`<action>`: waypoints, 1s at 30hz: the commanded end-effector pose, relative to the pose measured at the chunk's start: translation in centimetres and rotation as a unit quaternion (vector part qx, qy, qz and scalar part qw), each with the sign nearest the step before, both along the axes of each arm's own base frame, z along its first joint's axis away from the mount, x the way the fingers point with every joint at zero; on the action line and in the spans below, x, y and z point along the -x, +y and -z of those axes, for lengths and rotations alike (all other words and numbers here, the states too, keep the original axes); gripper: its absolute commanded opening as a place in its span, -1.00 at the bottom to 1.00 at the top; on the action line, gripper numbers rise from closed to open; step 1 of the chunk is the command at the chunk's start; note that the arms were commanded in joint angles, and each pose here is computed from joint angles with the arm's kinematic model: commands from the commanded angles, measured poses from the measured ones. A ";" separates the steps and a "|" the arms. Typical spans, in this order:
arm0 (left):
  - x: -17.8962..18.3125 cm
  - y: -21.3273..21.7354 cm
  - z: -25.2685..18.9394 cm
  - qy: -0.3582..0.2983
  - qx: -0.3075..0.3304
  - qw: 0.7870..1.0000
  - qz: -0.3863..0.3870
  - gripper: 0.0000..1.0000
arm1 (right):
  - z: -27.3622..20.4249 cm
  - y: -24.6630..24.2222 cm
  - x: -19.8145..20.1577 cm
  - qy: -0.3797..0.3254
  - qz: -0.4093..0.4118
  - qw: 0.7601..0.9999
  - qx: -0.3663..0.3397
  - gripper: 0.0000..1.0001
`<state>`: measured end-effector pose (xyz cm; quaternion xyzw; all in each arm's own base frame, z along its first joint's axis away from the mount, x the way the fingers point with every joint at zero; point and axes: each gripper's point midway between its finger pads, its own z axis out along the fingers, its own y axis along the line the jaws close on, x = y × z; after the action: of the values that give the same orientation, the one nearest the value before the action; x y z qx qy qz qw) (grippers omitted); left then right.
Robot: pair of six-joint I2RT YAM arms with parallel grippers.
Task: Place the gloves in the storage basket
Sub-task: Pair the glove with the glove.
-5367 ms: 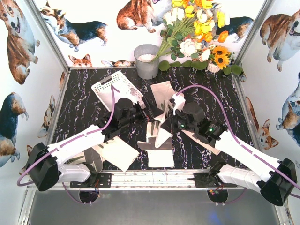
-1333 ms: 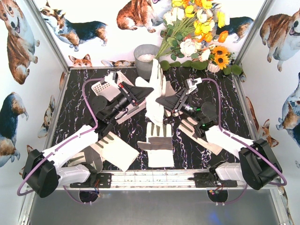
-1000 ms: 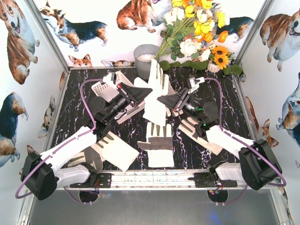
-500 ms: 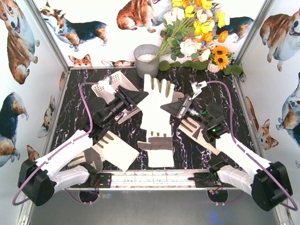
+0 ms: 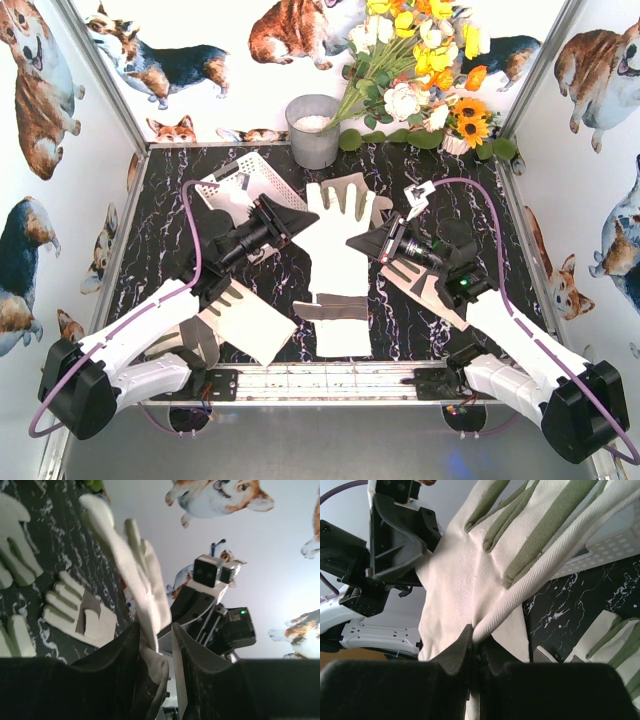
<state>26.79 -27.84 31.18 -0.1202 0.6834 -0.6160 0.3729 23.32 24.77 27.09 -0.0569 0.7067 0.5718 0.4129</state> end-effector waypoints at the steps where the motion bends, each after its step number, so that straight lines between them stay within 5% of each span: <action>1: 0.9 0.2 3.0 0.035 -0.025 0.999 0.015 -0.47 | -2.9 -0.2 -0.3 -0.051 0.007 0.999 -0.004 -1.00; 6: 1.5 0.8 4.6 0.056 -0.039 0.998 0.011 -0.47 | -2.5 -0.3 -0.2 -0.047 0.009 0.999 0.001 -1.00; 10: 1.8 1.2 5.6 0.065 -0.049 0.997 0.005 -0.86 | -2.4 -0.2 -0.2 -0.045 0.006 0.999 0.003 -1.00; 15: 1.8 1.6 6.9 0.069 -0.081 0.994 -0.001 -1.00 | -1.3 -0.5 -0.4 -0.037 0.014 0.999 0.031 -1.00; 24: 2.9 1.3 13.3 0.095 -0.204 0.974 -0.002 -1.00 | 7.5 -1.9 0.2 0.029 0.056 0.972 0.228 -1.00; 30: 4.8 1.1 19.4 0.107 -0.327 0.939 0.007 -1.00 | 13.6 -2.4 1.7 0.063 0.079 0.931 0.350 -1.00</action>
<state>22.58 -28.26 16.10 -0.0807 0.8446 -0.4350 0.3015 20.89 24.20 15.78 -0.0997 0.8611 0.3598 0.3450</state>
